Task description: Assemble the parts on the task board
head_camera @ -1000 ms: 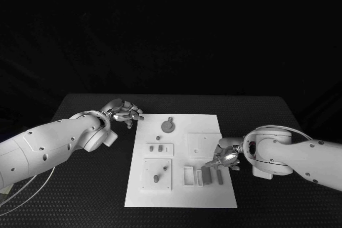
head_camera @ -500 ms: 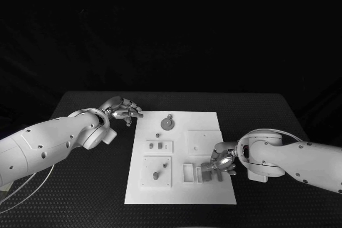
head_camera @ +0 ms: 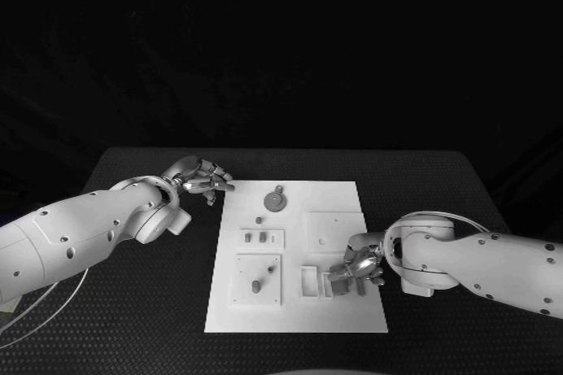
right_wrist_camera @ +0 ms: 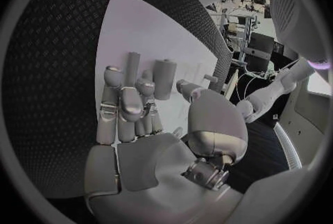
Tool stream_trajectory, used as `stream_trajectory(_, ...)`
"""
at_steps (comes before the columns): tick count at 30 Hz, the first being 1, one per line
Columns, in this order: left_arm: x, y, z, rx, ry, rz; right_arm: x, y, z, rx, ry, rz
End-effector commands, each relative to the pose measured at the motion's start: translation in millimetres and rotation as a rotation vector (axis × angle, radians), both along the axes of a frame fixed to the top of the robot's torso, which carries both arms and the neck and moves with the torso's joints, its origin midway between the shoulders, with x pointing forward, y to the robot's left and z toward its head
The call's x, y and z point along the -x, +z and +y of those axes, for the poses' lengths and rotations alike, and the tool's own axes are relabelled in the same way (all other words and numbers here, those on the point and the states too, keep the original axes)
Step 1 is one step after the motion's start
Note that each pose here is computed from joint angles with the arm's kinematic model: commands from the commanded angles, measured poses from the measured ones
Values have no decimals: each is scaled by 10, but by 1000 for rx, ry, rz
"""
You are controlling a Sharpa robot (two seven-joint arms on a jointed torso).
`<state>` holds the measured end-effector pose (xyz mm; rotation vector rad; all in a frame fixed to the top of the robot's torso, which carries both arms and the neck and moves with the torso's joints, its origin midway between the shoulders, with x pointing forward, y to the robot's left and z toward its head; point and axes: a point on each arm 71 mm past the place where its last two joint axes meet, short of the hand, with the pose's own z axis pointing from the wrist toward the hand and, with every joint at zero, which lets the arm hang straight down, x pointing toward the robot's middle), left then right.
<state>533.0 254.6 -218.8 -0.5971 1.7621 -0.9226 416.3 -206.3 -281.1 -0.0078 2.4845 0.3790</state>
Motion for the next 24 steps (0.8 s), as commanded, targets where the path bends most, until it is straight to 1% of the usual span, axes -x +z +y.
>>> stream_trajectory(1,6,4,-24,6,-16,3,7,-36,21,29,24,-18)
stream_trajectory(7,7,4,-20,6,-15,3,6,-43,47,34,33,-25)
stream_trajectory(17,8,5,-18,6,-15,3,11,-30,48,27,29,-42)
stream_trajectory(21,7,5,-15,6,-14,3,13,-5,49,7,17,-68)
stream_trajectory(24,8,5,-13,5,-14,3,35,12,29,-5,7,-71)
